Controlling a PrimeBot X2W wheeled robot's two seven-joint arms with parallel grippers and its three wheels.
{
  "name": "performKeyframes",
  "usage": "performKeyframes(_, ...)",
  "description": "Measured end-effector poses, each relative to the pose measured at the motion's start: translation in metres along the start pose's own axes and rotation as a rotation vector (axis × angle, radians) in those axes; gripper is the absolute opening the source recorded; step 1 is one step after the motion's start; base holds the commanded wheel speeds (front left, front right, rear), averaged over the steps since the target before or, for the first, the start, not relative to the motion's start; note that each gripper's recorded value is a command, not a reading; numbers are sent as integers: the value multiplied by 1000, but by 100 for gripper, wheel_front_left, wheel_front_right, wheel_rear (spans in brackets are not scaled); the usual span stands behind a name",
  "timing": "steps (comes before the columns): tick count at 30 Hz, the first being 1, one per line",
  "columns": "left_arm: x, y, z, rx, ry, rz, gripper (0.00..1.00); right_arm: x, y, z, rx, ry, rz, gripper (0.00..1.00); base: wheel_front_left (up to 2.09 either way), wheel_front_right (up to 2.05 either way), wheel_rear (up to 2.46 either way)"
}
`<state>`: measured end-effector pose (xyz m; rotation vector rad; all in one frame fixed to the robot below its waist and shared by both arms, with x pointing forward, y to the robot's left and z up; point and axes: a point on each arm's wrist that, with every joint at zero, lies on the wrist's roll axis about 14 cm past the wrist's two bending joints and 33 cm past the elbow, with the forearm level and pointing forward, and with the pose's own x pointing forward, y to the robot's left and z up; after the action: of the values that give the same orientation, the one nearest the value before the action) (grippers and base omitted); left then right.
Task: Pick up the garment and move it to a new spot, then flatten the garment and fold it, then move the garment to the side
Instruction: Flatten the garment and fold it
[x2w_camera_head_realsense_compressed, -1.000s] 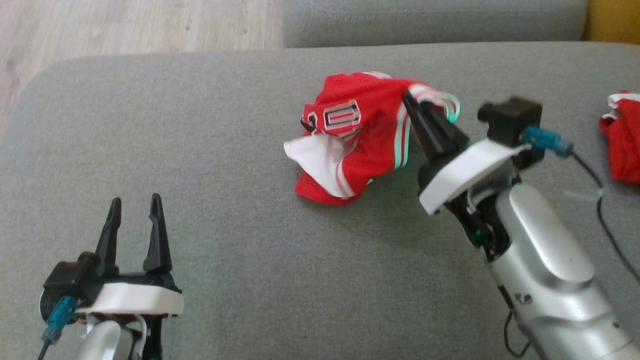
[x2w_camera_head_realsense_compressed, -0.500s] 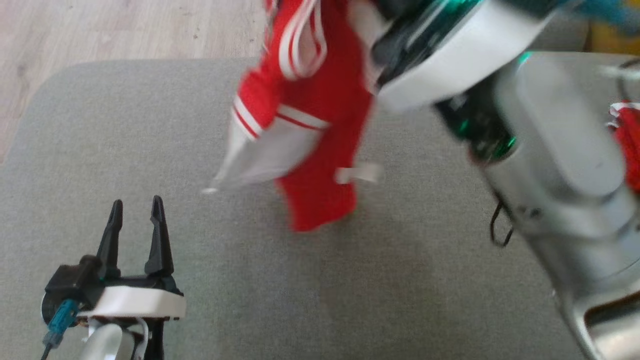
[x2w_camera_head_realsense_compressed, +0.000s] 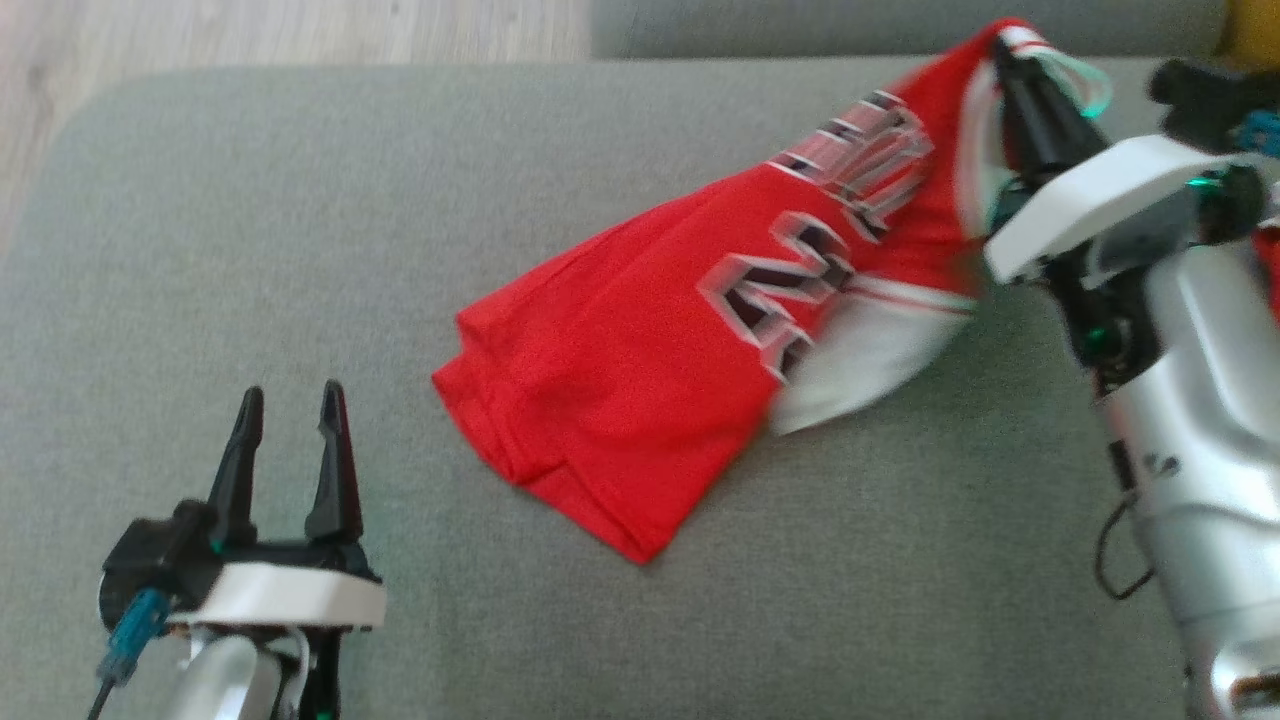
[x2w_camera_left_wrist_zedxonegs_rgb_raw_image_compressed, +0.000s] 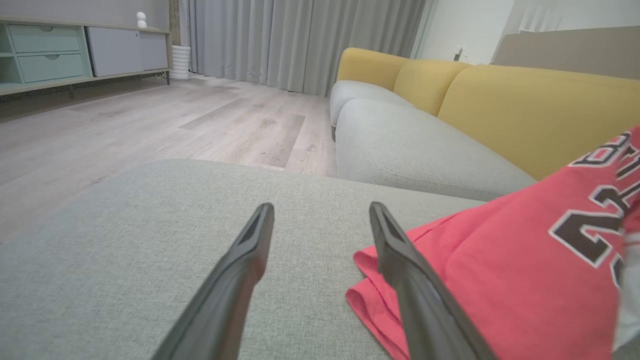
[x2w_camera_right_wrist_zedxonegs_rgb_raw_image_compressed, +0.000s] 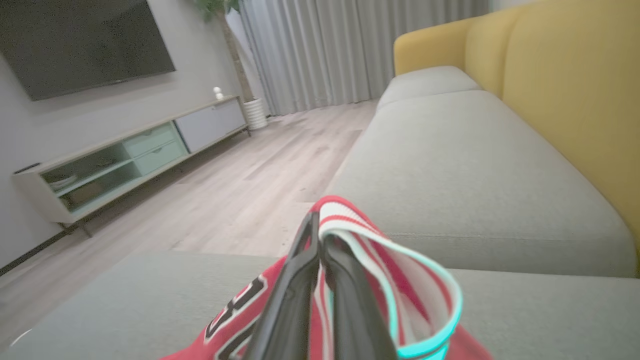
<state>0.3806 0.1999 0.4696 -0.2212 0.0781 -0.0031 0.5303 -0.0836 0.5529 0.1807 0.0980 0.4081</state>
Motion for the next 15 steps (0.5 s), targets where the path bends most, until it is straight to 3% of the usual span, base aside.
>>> performKeyframes(4,12,-2,-4,-4,10,-14,100,16,-40,-14,8,17,-98,0,0,0,0)
performKeyframes(7,21,-1,-3,-10,1,-12,100,32,-50,-14,23,-2,-123,0,0,0,0)
performKeyframes(8,22,1,-4,-10,4,-7,100,37,-51,-16,28,2,-123,59,0,0,0)
performKeyframes(9,22,2,-6,-10,9,-3,100,41,-49,-21,28,15,-120,100,0,0,0)
performKeyframes(15,21,3,-8,-1,18,0,100,35,-35,-49,-15,136,-84,100,0,0,0)
